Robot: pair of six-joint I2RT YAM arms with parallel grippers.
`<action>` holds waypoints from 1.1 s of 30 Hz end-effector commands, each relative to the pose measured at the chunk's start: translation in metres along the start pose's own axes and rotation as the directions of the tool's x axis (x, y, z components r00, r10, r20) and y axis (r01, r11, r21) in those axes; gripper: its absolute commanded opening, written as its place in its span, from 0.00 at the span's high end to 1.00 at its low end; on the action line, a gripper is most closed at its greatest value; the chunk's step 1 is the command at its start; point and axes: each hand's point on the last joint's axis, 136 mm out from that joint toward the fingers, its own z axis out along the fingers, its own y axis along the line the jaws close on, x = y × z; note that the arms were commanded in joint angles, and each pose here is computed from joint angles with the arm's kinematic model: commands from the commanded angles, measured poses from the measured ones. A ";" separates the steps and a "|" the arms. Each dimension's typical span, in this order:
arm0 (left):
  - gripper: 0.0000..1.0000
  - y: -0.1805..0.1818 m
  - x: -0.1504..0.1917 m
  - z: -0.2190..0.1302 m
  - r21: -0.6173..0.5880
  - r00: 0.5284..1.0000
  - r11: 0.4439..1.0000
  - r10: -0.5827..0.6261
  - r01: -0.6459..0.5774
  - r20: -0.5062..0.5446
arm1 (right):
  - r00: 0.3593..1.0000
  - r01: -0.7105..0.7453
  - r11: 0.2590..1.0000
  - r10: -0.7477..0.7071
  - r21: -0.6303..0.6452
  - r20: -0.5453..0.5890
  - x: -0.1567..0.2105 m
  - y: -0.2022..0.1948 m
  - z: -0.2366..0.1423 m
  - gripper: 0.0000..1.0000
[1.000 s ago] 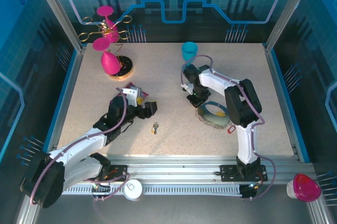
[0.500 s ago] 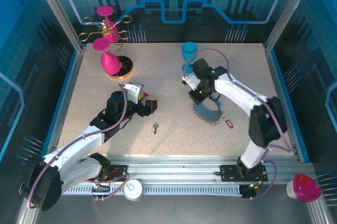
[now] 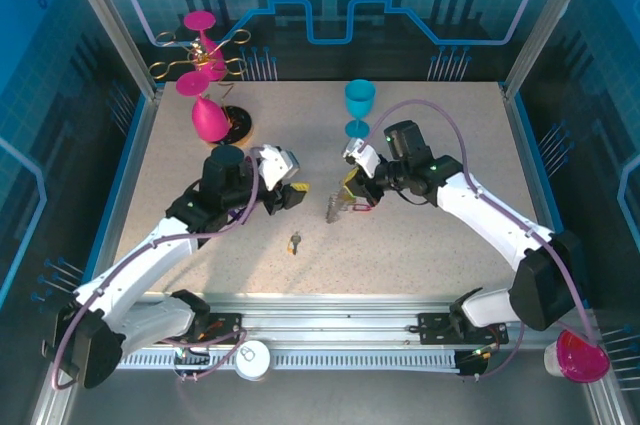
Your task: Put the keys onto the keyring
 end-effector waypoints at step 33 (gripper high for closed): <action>0.74 -0.053 0.012 0.023 0.346 0.987 0.937 -0.013 -0.044 0.160 | 0.934 0.310 0.931 -0.262 -0.193 0.241 -0.033 0.067 -0.003 1.00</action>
